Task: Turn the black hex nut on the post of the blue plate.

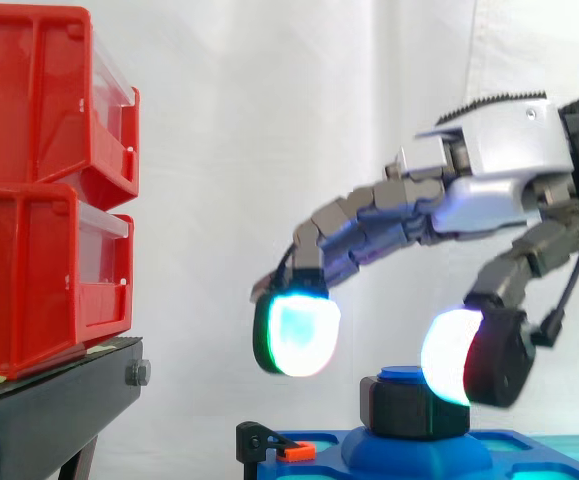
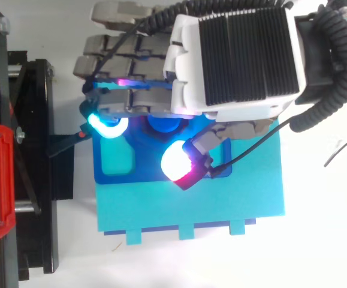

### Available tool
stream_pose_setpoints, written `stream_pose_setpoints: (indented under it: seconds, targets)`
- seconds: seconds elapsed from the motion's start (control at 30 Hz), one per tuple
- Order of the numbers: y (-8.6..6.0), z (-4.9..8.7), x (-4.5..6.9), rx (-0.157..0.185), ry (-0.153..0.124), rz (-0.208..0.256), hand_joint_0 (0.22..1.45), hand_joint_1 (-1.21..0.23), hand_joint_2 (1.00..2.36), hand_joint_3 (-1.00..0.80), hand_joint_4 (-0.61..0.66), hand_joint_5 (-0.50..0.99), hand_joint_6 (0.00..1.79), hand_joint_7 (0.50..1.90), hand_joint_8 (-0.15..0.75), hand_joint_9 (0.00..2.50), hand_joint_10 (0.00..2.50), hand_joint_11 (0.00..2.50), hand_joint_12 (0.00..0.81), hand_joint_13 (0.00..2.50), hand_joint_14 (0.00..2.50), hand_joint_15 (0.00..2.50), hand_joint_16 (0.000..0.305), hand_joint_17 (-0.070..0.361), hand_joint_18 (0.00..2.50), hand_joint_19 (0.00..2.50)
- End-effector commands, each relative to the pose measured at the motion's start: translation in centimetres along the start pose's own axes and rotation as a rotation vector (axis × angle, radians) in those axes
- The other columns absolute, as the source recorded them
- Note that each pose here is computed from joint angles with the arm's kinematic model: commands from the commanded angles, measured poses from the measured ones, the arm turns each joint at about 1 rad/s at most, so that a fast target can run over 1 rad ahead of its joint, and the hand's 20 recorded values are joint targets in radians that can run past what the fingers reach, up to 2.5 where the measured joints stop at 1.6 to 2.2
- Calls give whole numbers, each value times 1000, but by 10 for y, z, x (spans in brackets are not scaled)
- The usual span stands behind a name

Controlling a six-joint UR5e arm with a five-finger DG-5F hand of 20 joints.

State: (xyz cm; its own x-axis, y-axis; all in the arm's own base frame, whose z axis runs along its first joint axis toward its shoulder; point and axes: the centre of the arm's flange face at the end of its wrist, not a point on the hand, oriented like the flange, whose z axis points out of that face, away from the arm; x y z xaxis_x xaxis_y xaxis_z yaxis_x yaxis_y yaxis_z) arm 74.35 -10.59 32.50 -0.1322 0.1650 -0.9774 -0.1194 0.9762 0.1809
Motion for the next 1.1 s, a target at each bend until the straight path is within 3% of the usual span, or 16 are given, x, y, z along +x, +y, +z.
stream_pose_setpoints:
  seconds: [0.0, 0.03, 0.13, 0.17, 0.3, 0.33, 0.37, 0.47, 0.57, 0.63, 0.67, 0.73, 0.77, 0.8, 0.87, 1.07]
  targets:
    - [5, 0, -18, -1, 5, -1, 446, -729, 1000, -500, 172, -233, 502, 901, 230, 266, 0, 44, 359, 281, 0, 30, 55, 125, 80, 26]
    - [7, -1, -25, -2, 14, 0, 444, -710, 1000, -500, 175, -233, 502, 898, 232, 266, 0, 49, 360, 281, 0, 30, 56, 125, 78, 25]
    - [10, -2, -31, -4, 29, -1, 438, -660, 1000, -500, 180, -226, 502, 865, 238, 274, 0, 35, 364, 276, 1, 36, 57, 128, 71, 35]
    - [12, -8, -35, 5, 67, 2, 436, -655, 1000, -500, 180, -224, 502, 851, 241, 277, 0, 33, 366, 275, 1, 35, 57, 129, 70, 30]
    - [13, -18, -39, 17, 112, -7, 435, -623, 1000, -500, 183, -215, 502, 803, 244, 283, 0, 20, 369, 263, 0, 30, 58, 130, 58, 31]
    - [13, -18, -39, 17, 112, -7, 433, -609, 1000, -500, 189, -211, 502, 786, 246, 287, 0, 0, 370, 262, 0, 27, 58, 131, 54, 39]
    - [14, -27, -48, 35, 121, -31, 434, -604, 1000, -500, 192, -208, 502, 767, 246, 289, 0, 0, 371, 252, 0, 24, 58, 131, 42, 37]
    - [14, -32, -53, 47, 128, -39, 432, -598, 1000, -500, 197, -205, 502, 730, 244, 286, 0, 0, 374, 237, 0, 14, 58, 131, 28, 40]
    - [12, -50, -62, 65, 153, -37, 433, -589, 1000, -500, 202, -198, 502, 692, 236, 268, 0, 0, 373, 217, 0, 3, 58, 131, 0, 34]
    - [12, -54, -62, 66, 157, -36, 434, -582, 1000, -500, 198, -198, 501, 669, 228, 243, 0, 0, 371, 194, 1, 0, 59, 132, 0, 32]
    - [14, -72, -60, 70, 170, -32, 434, -580, 1000, -500, 197, -199, 501, 668, 227, 238, 0, 0, 372, 190, 1, 0, 59, 132, 0, 25]
    - [18, -81, -61, 74, 155, -34, 433, -552, 1000, -500, 182, -206, 501, 661, 213, 179, 0, 0, 369, 135, 0, 7, 59, 132, 0, 55]
    - [17, -87, -58, 84, 138, -32, 433, -550, 1000, -500, 179, -208, 502, 657, 213, 177, 0, 0, 369, 130, 0, 1, 59, 132, 0, 55]
    - [17, -96, -58, 103, 104, -27, 433, -546, 1000, -500, 175, -212, 501, 649, 208, 161, 0, 0, 370, 121, 0, 3, 59, 133, 0, 52]
    - [17, -109, -55, 119, 71, -12, 432, -541, 1000, -500, 173, -214, 501, 645, 205, 147, 0, 0, 370, 111, 0, 1, 59, 133, 0, 52]
    - [20, -136, -52, 135, 12, 36, 436, -508, 1000, -500, 152, -228, 501, 637, 192, 70, 0, 0, 368, 31, 0, 4, 59, 132, 0, 68]
